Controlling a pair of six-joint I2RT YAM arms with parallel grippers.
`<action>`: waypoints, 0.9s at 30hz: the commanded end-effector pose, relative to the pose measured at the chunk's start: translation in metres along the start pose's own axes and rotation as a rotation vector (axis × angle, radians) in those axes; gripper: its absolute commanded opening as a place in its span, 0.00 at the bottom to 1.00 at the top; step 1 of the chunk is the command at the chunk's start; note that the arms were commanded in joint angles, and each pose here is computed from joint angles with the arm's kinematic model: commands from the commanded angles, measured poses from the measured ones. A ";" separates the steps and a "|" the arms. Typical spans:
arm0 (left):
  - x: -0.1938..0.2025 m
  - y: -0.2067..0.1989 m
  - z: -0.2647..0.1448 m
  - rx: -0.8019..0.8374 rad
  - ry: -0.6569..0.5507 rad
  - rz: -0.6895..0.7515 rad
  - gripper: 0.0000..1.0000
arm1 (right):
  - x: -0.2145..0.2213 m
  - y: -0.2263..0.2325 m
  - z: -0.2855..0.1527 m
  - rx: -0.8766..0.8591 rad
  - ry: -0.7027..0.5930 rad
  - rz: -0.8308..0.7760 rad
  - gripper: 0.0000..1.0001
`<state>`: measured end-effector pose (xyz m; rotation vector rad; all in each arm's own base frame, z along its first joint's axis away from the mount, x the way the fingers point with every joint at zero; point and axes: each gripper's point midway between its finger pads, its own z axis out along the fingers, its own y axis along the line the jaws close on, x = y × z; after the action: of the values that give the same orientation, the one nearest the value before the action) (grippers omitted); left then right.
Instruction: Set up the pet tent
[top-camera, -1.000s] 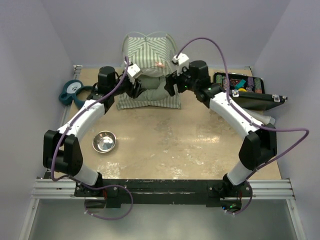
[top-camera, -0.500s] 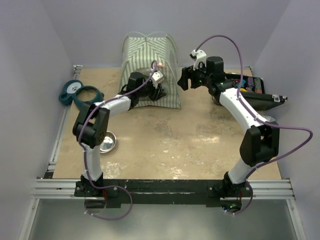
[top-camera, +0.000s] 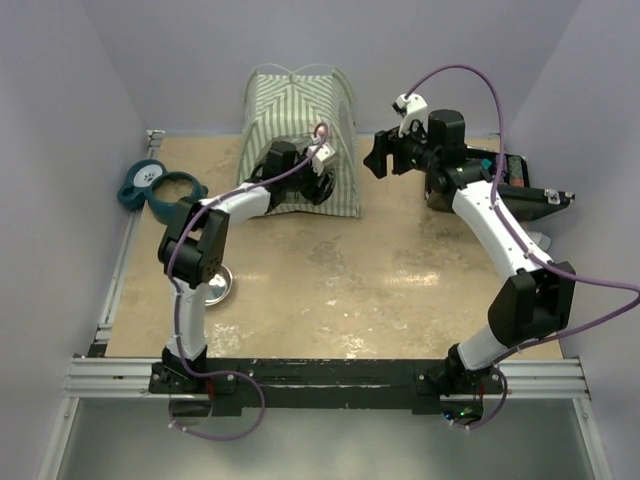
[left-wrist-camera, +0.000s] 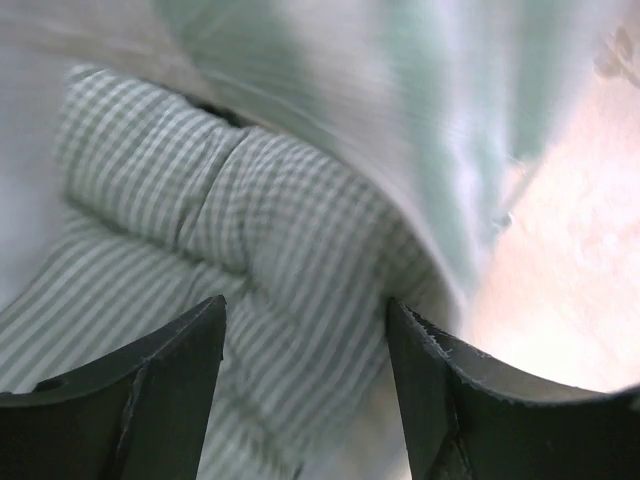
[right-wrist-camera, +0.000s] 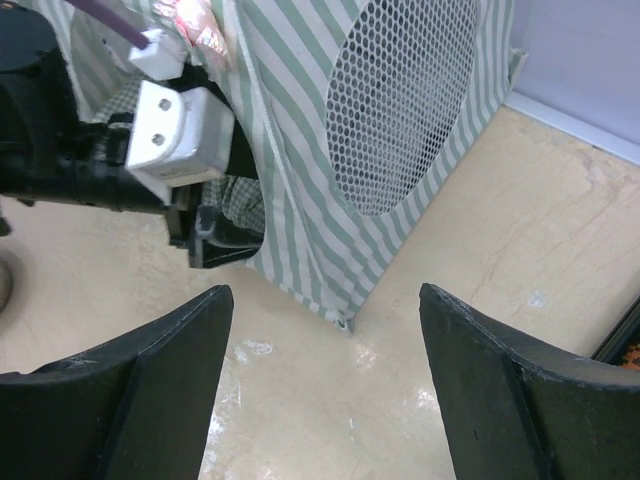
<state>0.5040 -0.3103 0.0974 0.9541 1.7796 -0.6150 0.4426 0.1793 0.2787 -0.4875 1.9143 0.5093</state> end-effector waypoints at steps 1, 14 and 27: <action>-0.076 0.008 -0.078 -0.109 -0.049 0.175 0.70 | -0.013 0.006 -0.012 -0.022 -0.048 -0.047 0.79; -0.008 0.026 -0.173 -0.215 0.415 0.341 0.51 | 0.022 0.007 0.018 -0.085 0.032 0.012 0.79; 0.015 0.102 -0.127 -0.351 0.571 0.486 0.25 | 0.029 0.007 0.012 -0.064 0.045 0.052 0.78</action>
<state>0.4781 -0.1502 0.1038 1.3665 2.0344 0.1865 0.4403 0.1898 0.2269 -0.5091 2.0205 0.5924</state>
